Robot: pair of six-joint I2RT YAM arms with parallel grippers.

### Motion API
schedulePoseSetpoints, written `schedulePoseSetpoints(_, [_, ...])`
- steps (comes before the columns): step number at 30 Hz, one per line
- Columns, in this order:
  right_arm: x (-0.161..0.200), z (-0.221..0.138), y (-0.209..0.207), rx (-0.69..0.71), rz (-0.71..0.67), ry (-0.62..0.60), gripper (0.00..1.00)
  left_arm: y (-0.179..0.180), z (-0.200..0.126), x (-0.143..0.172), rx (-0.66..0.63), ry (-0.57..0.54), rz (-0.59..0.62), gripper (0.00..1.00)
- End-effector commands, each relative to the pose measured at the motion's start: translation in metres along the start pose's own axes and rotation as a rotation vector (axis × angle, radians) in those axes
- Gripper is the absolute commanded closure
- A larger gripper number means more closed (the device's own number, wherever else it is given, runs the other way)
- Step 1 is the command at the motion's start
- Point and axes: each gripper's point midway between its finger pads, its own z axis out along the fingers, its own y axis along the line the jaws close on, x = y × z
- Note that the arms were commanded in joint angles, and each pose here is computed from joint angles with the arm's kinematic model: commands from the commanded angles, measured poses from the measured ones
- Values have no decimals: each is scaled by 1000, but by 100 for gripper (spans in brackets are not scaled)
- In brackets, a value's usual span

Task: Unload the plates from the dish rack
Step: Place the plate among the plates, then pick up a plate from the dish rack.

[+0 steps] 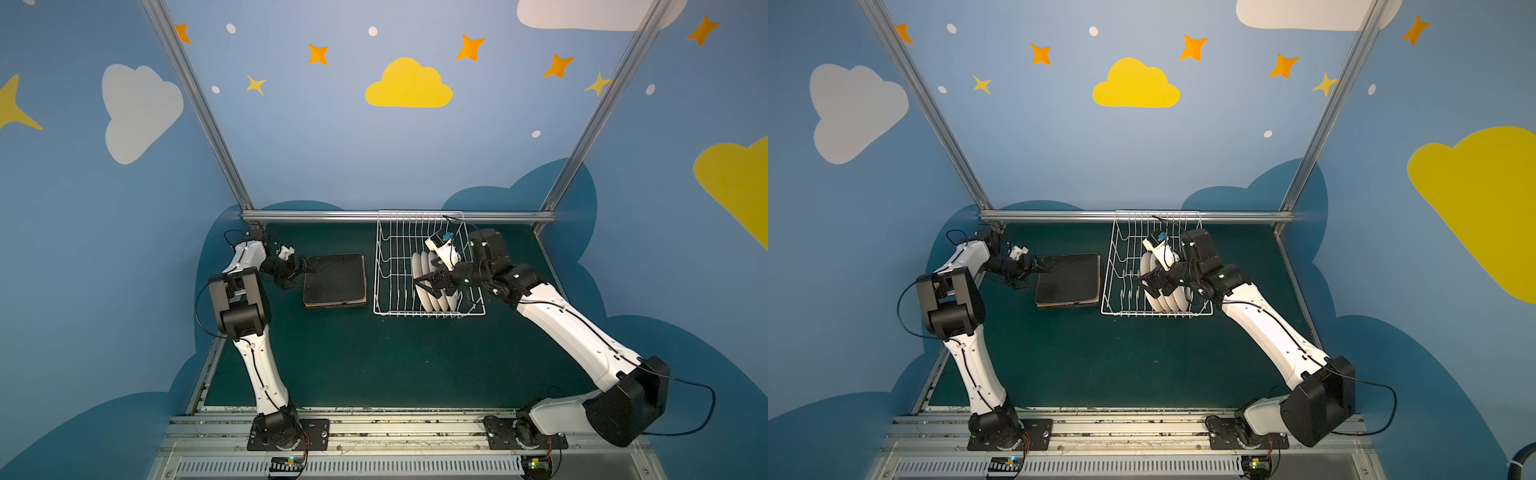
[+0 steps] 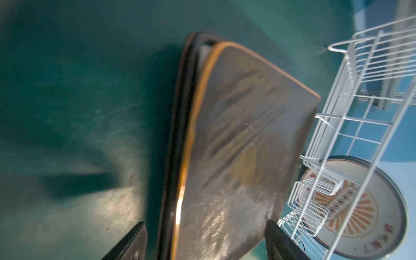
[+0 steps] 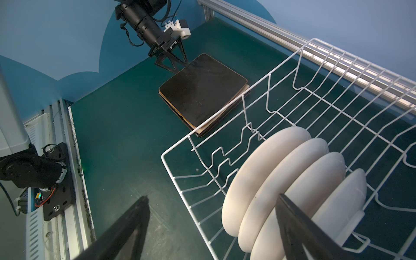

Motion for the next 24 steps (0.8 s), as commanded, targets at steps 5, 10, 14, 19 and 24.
schedulePoseSetpoints(5, [-11, -3, 5, -5, -37, -25, 13, 10, -21, -4, -126, -70, 20, 17])
schedulePoseSetpoints(10, [-14, 1, -3, 28, -29, -29, 13, -3, -44, -8, -130, -147, 16, 12])
schedulePoseSetpoints(14, [-23, 0, -12, 77, -26, -56, 12, -27, -67, -13, -84, -252, 37, 3])
schedulePoseSetpoints(19, [-32, -3, -24, 149, -35, -86, 13, -57, -92, -7, -70, -327, 110, 1])
schedulePoseSetpoints(24, [-44, -13, -35, 228, -33, -137, 13, -93, -117, 10, -49, -415, 210, 1])
